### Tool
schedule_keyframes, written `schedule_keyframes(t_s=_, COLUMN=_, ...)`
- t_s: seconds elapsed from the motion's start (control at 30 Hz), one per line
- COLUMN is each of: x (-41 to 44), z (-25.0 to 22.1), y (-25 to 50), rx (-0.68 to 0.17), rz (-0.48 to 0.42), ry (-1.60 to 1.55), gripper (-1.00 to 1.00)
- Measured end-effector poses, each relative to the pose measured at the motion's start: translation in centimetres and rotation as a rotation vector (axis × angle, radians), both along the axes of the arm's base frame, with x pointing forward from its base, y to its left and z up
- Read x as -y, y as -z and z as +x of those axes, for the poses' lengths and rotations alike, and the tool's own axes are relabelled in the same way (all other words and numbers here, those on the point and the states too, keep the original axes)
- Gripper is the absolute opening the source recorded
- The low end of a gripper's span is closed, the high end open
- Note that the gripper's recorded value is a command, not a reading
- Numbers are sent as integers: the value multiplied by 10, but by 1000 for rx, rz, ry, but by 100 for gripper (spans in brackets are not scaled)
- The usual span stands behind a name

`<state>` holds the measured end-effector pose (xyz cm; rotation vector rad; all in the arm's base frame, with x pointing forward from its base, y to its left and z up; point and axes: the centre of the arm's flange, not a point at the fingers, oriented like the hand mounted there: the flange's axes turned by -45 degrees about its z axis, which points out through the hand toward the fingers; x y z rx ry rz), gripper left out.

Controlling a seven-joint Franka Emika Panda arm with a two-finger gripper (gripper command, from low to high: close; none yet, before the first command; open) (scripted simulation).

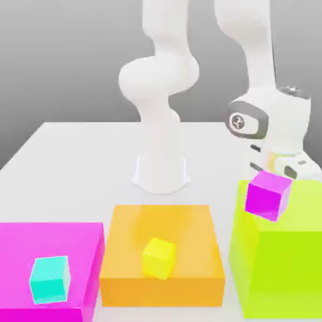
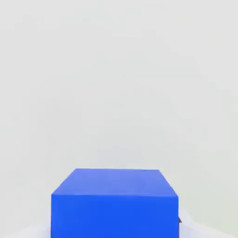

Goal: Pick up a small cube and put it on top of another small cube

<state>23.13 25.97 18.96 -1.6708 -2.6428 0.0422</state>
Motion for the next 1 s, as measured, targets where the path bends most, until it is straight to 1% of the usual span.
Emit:
schedule_keyframes(t_s=0.27, x=-1, z=-9, y=-38, rx=-169, rz=-65, ry=415, gripper=-100)
schedule_keyframes(t_s=0.43, x=-5, z=9, y=-82, rx=-269, rz=-81, ry=626, gripper=-100)
schedule_keyframes(t_s=0.5, x=-5, z=25, y=-105, rx=-288, rz=-75, ry=683, gripper=-100)
schedule_keyframes(t_s=0.6, x=3, z=66, y=-146, rx=-264, rz=-44, ry=726, gripper=-100)
schedule_keyframes(t_s=0.7, x=21, z=106, y=-190, rx=-216, rz=-16, ry=759, gripper=-100)
schedule_keyframes(t_s=0.83, x=48, z=154, y=-232, rx=-107, rz=8, ry=742, gripper=-100)
schedule_keyframes(t_s=0.93, x=71, z=186, y=-260, rx=-17, rz=10, ry=715, gripper=-100)
schedule_keyframes(t_s=1.0, x=77, z=196, y=-249, rx=16, rz=8, ry=695, gripper=-100)
